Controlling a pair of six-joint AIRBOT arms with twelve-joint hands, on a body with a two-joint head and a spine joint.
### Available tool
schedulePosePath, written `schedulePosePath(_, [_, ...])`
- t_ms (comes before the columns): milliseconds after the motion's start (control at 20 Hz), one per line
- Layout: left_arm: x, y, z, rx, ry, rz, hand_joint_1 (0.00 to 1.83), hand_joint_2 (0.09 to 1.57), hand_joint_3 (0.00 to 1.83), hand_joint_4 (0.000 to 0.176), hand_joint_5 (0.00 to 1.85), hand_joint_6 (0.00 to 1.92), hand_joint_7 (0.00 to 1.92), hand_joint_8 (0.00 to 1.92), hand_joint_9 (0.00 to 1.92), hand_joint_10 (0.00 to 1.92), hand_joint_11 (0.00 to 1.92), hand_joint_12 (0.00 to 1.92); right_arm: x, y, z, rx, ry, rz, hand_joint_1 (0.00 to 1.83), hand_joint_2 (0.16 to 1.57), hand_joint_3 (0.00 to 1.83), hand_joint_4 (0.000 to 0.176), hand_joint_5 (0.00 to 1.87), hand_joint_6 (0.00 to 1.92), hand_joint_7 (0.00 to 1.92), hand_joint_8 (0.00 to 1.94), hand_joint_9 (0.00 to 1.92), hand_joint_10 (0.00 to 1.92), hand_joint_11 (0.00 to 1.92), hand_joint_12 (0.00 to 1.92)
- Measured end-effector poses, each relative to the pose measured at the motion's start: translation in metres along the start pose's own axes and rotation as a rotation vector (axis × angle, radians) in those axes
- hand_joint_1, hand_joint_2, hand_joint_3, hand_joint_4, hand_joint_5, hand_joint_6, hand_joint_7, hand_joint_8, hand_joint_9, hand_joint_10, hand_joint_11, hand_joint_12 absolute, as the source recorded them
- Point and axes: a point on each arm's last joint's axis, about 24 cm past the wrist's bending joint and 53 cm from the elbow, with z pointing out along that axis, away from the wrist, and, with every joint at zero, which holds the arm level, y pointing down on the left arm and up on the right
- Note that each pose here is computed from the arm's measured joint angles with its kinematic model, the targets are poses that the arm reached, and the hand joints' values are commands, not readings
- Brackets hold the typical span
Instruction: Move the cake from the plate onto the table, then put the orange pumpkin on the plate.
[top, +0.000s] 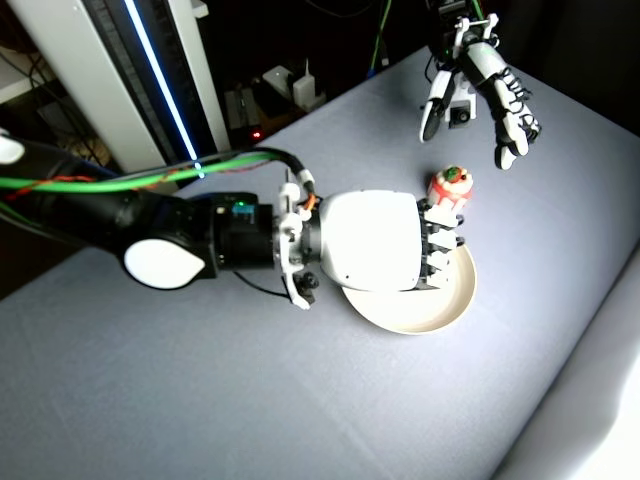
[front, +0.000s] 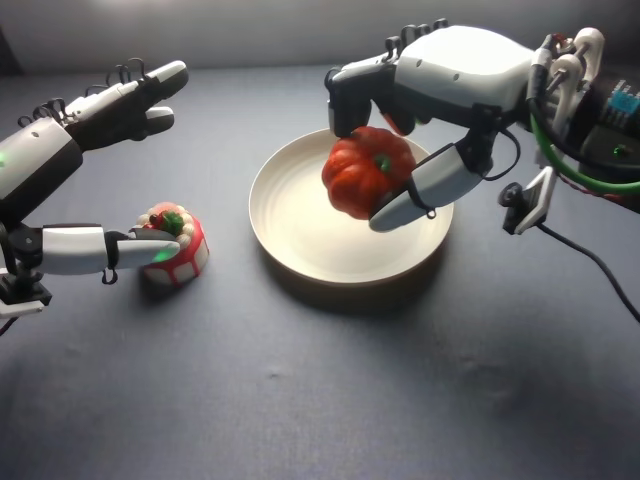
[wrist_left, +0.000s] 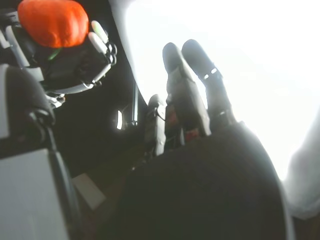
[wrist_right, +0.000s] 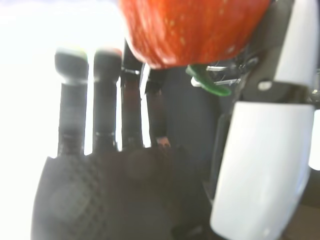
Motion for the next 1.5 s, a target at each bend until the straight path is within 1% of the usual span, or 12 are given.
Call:
schedulePosePath(50, [-0.002, 0.000, 0.000, 0.002, -0.006, 0.001, 1.09, 0.91, 0.00, 0.146, 0.15, 0.01, 0.15, 0.01, 0.44, 0.01, 0.00, 1.27, 0.001, -0.001, 0.001, 0.001, 0.001, 0.001, 1.19, 1.19, 0.02, 0.000, 0.75, 1.28, 0.88, 1.32, 0.83, 1.68, 0.83, 1.86])
schedulePosePath(200, [-0.007, 0.000, 0.000, 0.001, -0.023, 0.001, 1.05, 0.91, 0.00, 0.137, 0.10, 0.00, 0.11, 0.00, 0.43, 0.01, 0.00, 1.30, -0.001, -0.003, 0.001, 0.006, -0.005, 0.004, 1.16, 1.21, 0.01, 0.023, 0.78, 1.37, 0.79, 1.30, 0.67, 1.57, 0.63, 1.78])
schedulePosePath(250, [-0.007, 0.000, 0.000, 0.002, -0.022, 0.001, 1.04, 0.91, 0.00, 0.132, 0.09, 0.00, 0.08, 0.00, 0.42, 0.01, 0.00, 1.29, -0.002, -0.003, 0.001, 0.008, -0.007, 0.008, 1.17, 1.22, 0.00, 0.000, 0.79, 1.40, 0.76, 1.27, 0.59, 1.35, 0.53, 1.60])
schedulePosePath(400, [-0.005, 0.001, 0.000, 0.002, -0.016, 0.001, 1.05, 0.92, 0.00, 0.145, 0.09, 0.00, 0.00, 0.00, 0.39, 0.00, 0.00, 1.34, -0.002, -0.003, 0.001, 0.008, -0.008, 0.008, 1.20, 1.18, 0.00, 0.000, 0.82, 1.40, 0.88, 1.02, 0.72, 0.83, 0.51, 1.34])
schedulePosePath(500, [-0.005, 0.001, 0.000, 0.002, -0.018, 0.000, 1.07, 0.92, 0.00, 0.137, 0.11, 0.01, 0.00, 0.00, 0.38, 0.00, 0.00, 1.38, -0.002, -0.003, 0.001, 0.009, -0.008, 0.008, 1.10, 1.14, 0.00, 0.000, 0.91, 1.12, 0.83, 0.56, 0.73, 0.65, 0.46, 1.27])
schedulePosePath(550, [-0.005, 0.001, 0.000, 0.002, -0.019, 0.000, 1.09, 0.92, 0.00, 0.094, 0.10, 0.00, 0.00, 0.00, 0.34, 0.00, 0.00, 1.25, -0.002, -0.005, 0.001, 0.012, -0.008, 0.013, 1.09, 1.00, 0.00, 0.000, 0.72, 0.81, 0.78, 0.20, 0.72, 0.32, 0.39, 1.08])
schedulePosePath(650, [-0.005, 0.001, 0.000, 0.002, -0.019, 0.000, 1.08, 0.91, 0.00, 0.103, 0.12, 0.00, 0.00, 0.00, 0.37, 0.01, 0.00, 1.27, 0.001, -0.008, -0.001, 0.018, -0.006, 0.016, 0.99, 0.90, 0.00, 0.000, 0.69, 0.50, 0.76, 0.03, 0.66, 0.07, 0.27, 1.09])
schedulePosePath(950, [-0.006, -0.001, 0.000, 0.008, -0.020, 0.000, 1.06, 0.92, 0.00, 0.090, 0.09, 0.00, 0.00, 0.00, 0.36, 0.01, 0.00, 1.38, 0.003, -0.014, -0.003, 0.033, -0.005, 0.033, 0.83, 0.65, 0.00, 0.047, 0.71, 0.06, 0.50, 0.00, 0.46, 0.00, 0.00, 0.99])
schedulePosePath(1050, [-0.005, -0.001, 0.000, 0.009, -0.020, -0.001, 1.07, 0.93, 0.00, 0.108, 0.08, 0.00, 0.00, 0.00, 0.34, 0.00, 0.00, 1.38, 0.005, -0.014, -0.003, 0.035, 0.001, 0.033, 0.79, 0.60, 0.00, 0.160, 0.59, 0.00, 0.39, 0.00, 0.42, 0.00, 0.00, 1.03])
schedulePosePath(1100, [-0.005, -0.001, 0.000, 0.010, -0.019, 0.000, 1.06, 0.92, 0.00, 0.125, 0.08, 0.00, 0.00, 0.00, 0.34, 0.00, 0.00, 1.41, 0.004, -0.014, -0.003, 0.034, -0.002, 0.036, 0.77, 0.58, 0.00, 0.175, 0.44, 0.00, 0.27, 0.00, 0.35, 0.00, 0.00, 0.96])
schedulePosePath(1300, [-0.006, -0.002, 0.000, 0.012, -0.024, -0.002, 1.06, 0.92, 0.00, 0.140, 0.09, 0.00, 0.00, 0.00, 0.35, 0.01, 0.00, 1.42, 0.010, -0.009, -0.002, 0.023, 0.011, 0.047, 0.77, 0.61, 0.00, 0.176, 0.40, 0.00, 0.26, 0.00, 0.30, 0.00, 0.00, 0.92])
schedulePosePath(1500, [-0.005, -0.002, 0.000, 0.012, -0.033, -0.017, 1.07, 0.91, 0.00, 0.118, 0.10, 0.00, 0.00, 0.00, 0.33, 0.00, 0.00, 1.48, 0.025, 0.005, -0.011, -0.003, 0.073, 0.008, 0.83, 0.70, 0.01, 0.146, 0.41, 0.00, 0.22, 0.01, 0.15, 0.01, 0.00, 0.20])
